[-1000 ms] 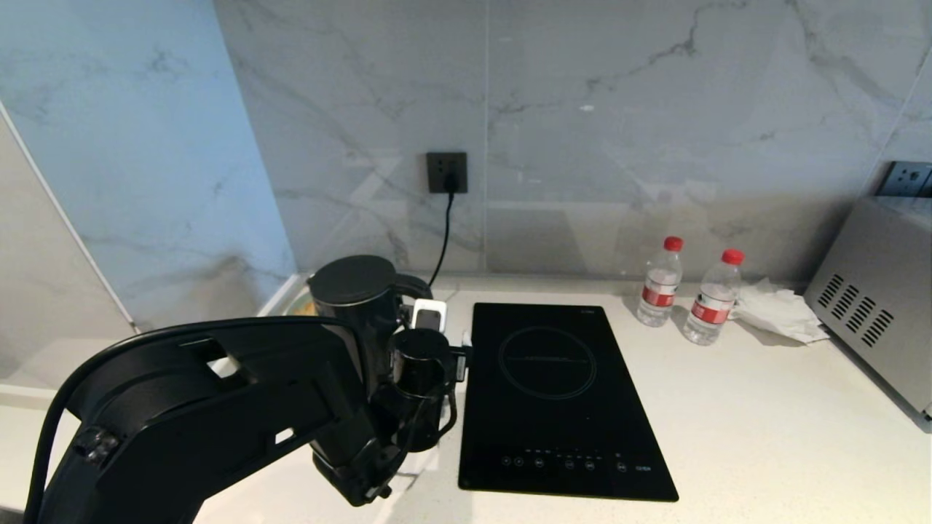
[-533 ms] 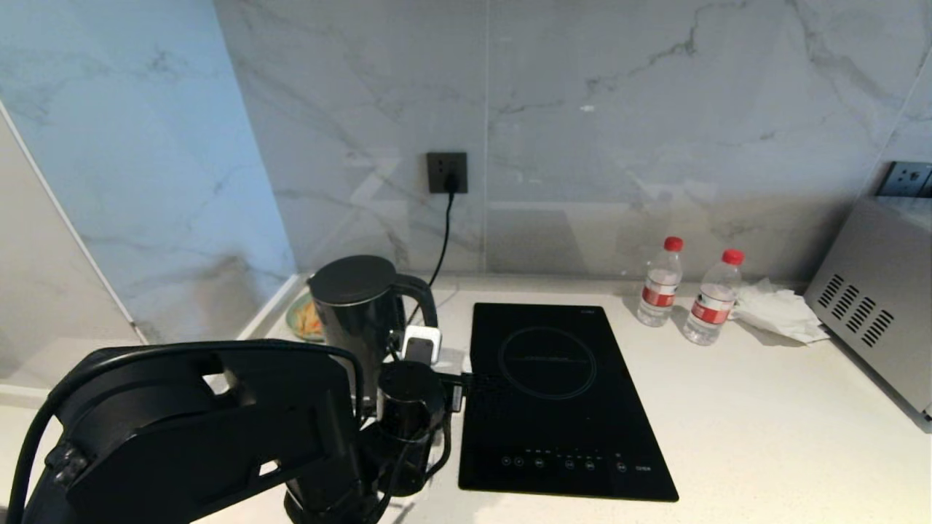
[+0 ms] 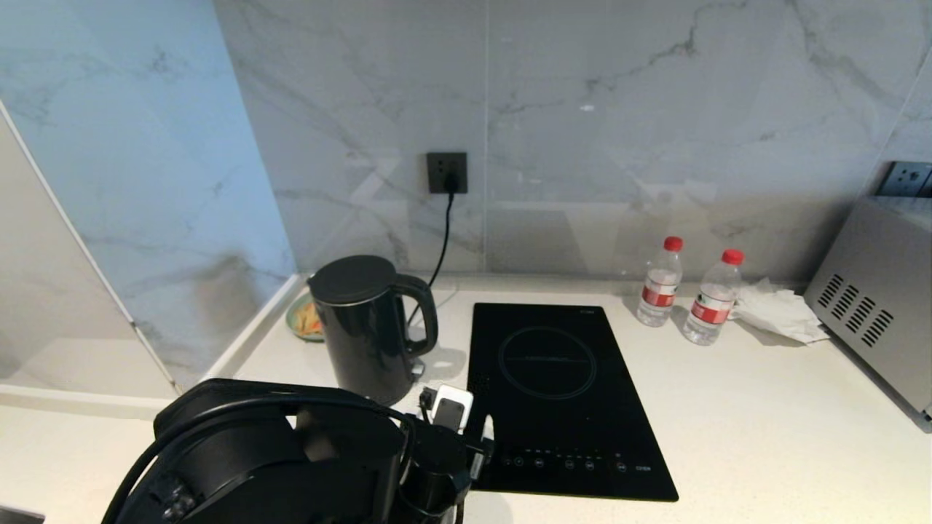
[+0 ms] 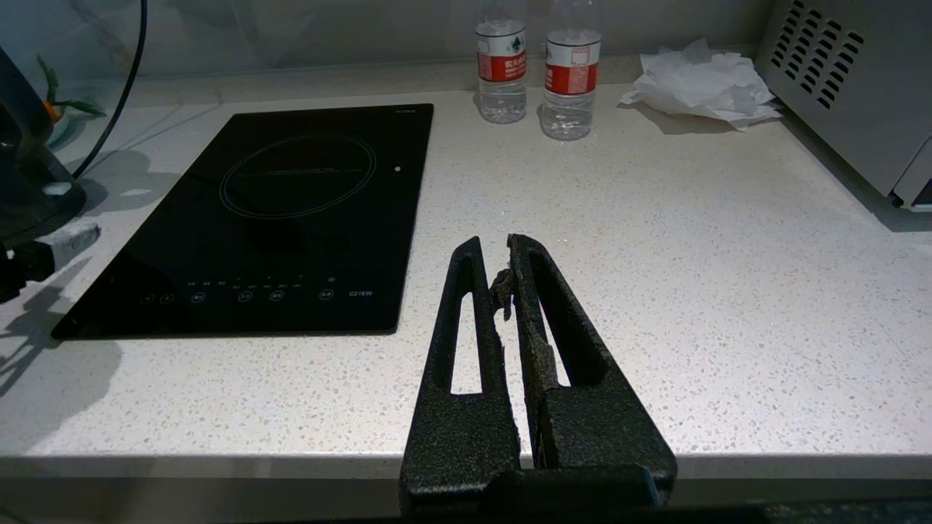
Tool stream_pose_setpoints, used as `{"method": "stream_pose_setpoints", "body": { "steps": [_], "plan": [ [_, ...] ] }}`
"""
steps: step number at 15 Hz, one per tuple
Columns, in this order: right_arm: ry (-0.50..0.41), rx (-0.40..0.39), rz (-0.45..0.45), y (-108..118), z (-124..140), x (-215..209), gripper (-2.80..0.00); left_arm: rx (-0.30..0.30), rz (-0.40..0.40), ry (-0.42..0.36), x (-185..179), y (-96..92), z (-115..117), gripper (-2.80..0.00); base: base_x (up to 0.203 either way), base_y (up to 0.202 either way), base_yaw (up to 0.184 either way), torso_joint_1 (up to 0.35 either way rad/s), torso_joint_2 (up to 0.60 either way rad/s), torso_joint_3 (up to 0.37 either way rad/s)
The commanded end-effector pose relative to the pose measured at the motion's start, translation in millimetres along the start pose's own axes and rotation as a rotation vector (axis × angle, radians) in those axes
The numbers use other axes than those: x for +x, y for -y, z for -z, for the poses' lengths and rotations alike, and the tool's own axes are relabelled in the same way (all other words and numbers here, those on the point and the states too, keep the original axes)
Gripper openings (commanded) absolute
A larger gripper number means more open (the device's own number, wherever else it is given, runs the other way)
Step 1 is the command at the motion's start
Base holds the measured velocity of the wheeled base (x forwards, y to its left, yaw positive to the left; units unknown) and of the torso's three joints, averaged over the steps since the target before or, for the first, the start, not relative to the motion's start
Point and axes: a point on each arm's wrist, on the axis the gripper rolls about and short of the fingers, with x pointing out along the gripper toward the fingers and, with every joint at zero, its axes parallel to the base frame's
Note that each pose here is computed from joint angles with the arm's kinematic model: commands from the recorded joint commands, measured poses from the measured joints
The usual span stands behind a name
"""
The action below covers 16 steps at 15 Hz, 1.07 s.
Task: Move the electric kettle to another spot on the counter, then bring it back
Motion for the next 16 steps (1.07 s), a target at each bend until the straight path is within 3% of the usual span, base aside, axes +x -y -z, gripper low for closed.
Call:
{"method": "stream_pose_setpoints", "body": {
  "steps": [1, 3, 6, 16],
  "plan": [
    [-0.001, 0.000, 0.000, 0.0, -0.1, 0.1, -2.80, 0.017, -0.007, 0.005, 9.5, 6.8, 8.4, 0.00, 0.000, 0.000, 0.000, 0.000, 0.00, 0.000],
    [-0.001, 0.000, 0.000, 0.0, -0.1, 0.1, -2.80, 0.033, -0.015, 0.028, 19.5, 12.3, 8.3, 0.00, 0.000, 0.000, 0.000, 0.000, 0.00, 0.000],
    [-0.001, 0.000, 0.000, 0.0, -0.1, 0.1, -2.80, 0.002, -0.024, 0.073, 31.5, 19.4, -0.2, 0.00, 0.000, 0.000, 0.000, 0.000, 0.00, 0.000],
    [0.000, 0.000, 0.000, 0.0, -0.4, 0.0, -2.80, 0.016, -0.020, 0.047, 57.3, 41.3, -2.0, 0.00, 0.000, 0.000, 0.000, 0.000, 0.00, 0.000]
  ]
}}
